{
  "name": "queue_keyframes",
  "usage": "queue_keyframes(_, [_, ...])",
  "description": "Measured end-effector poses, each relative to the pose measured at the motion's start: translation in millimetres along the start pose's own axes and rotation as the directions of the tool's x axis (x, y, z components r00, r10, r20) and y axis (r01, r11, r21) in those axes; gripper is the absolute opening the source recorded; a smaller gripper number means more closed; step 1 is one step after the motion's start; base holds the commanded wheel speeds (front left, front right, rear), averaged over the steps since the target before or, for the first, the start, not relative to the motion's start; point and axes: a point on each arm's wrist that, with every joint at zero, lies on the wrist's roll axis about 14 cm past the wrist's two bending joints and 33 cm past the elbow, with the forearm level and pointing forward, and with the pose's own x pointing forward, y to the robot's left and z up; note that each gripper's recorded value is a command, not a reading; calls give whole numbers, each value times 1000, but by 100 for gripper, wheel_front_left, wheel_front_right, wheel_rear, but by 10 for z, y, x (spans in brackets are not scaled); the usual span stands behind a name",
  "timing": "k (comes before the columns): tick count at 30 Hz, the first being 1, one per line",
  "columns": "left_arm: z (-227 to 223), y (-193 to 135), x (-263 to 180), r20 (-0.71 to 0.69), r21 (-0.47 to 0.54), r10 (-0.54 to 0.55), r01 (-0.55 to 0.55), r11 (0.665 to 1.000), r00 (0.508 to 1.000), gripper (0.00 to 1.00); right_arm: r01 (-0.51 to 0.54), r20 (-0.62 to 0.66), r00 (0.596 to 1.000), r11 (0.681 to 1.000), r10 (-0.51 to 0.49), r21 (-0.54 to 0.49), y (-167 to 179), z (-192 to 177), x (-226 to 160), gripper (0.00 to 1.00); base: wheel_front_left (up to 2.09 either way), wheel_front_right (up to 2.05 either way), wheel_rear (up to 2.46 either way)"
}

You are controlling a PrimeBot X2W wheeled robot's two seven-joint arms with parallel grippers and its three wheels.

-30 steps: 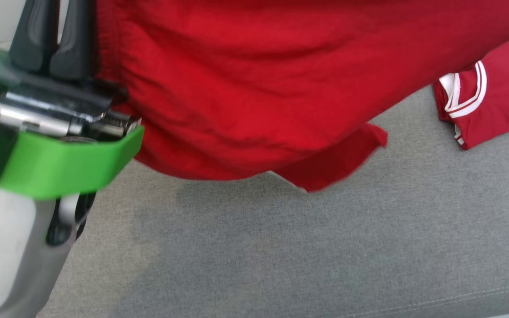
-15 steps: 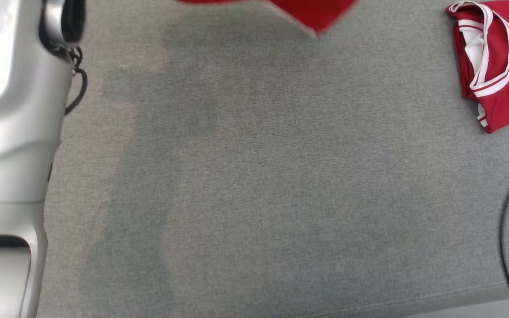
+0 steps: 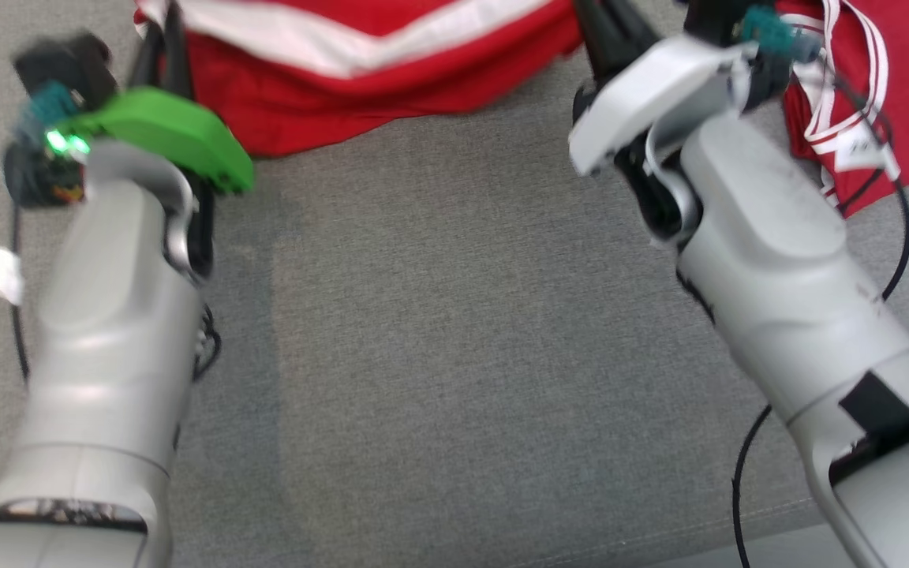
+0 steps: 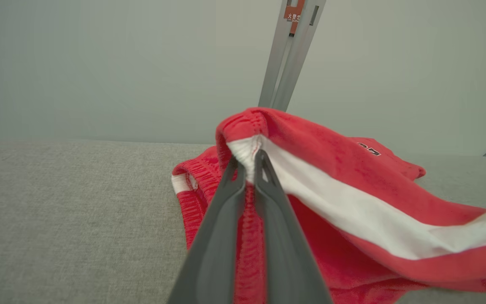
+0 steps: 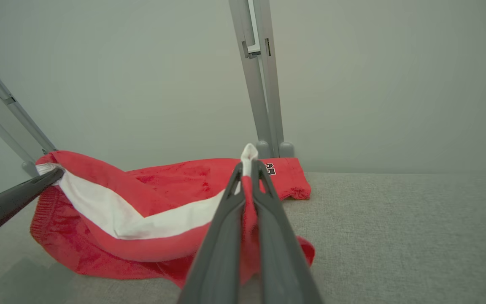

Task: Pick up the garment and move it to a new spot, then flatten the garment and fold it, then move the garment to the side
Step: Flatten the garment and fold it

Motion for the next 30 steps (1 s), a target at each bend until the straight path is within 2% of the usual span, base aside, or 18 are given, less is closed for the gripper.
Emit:
queue_keyframes(4, [-346, 46, -245, -55, -23, 7, -8, 1000, 998, 0, 0, -23, 1000, 995, 3, 103, 92, -313, -196, 0, 0, 0, 0])
queue_keyframes(10, [-502, -35, -753, -32, -10, -37, 36, 999, 999, 0, 46, -19, 999, 985, -44, 169, 46, -521, -790, 0, 0, 0, 0])
queue_keyframes(22, [-475, -275, -1891, 16, -18, -79, 79, 997, 997, 0, 182, 42, 981, 974, -189, 135, -60, -344, -2135, 0, 0, 0, 0])
queue_keyframes(30, [-276, -446, -2217, 47, -17, -96, 97, 995, 994, 0, 190, 77, 977, 977, -198, 98, 41, -152, -2516, 0, 0, 0, 0])
